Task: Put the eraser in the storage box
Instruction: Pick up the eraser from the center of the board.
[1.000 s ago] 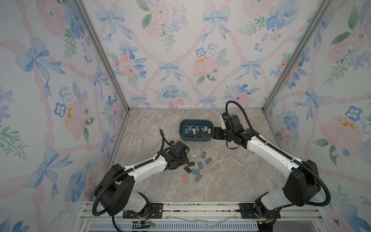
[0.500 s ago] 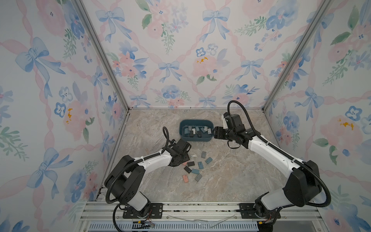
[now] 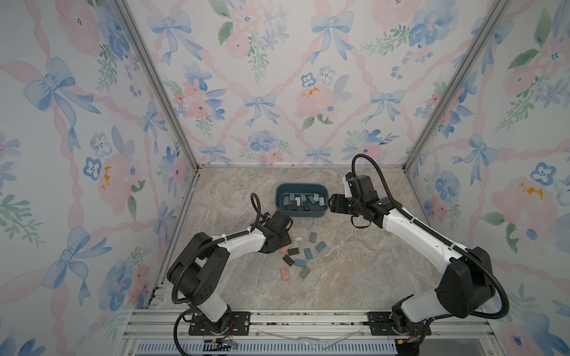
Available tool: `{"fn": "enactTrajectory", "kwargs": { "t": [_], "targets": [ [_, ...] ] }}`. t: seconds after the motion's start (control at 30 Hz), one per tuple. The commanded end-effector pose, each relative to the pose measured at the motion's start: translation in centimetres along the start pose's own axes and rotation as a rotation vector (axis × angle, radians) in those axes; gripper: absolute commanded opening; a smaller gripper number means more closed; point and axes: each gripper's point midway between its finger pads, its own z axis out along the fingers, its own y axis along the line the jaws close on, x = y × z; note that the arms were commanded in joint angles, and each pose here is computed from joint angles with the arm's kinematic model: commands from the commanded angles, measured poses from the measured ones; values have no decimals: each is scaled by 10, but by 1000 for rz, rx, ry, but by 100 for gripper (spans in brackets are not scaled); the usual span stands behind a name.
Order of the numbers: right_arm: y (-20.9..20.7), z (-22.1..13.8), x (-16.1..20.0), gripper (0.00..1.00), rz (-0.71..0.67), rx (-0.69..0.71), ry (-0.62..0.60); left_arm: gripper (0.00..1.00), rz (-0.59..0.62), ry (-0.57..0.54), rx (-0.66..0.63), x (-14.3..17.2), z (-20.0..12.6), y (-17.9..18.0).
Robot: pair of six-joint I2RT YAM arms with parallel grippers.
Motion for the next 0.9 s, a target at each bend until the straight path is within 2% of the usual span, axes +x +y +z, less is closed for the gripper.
{"fn": "enactTrajectory", "kwargs": {
  "t": [0.0,0.4,0.57,0.87],
  "targets": [
    [-6,-5,-1,70,18,4,-11,67,7,13,11,-3,6,-4],
    [-12,-9,-1,70,31,12,-18,64,56,9,23,-16,15,-20],
    [-12,-11,-2,70,31,13,-20,56,104,24,23,-10,20,-28],
    [-14,-12,0,70,25,20,-13,52,179,18,-108,-2,21,-8]
  ]
}}
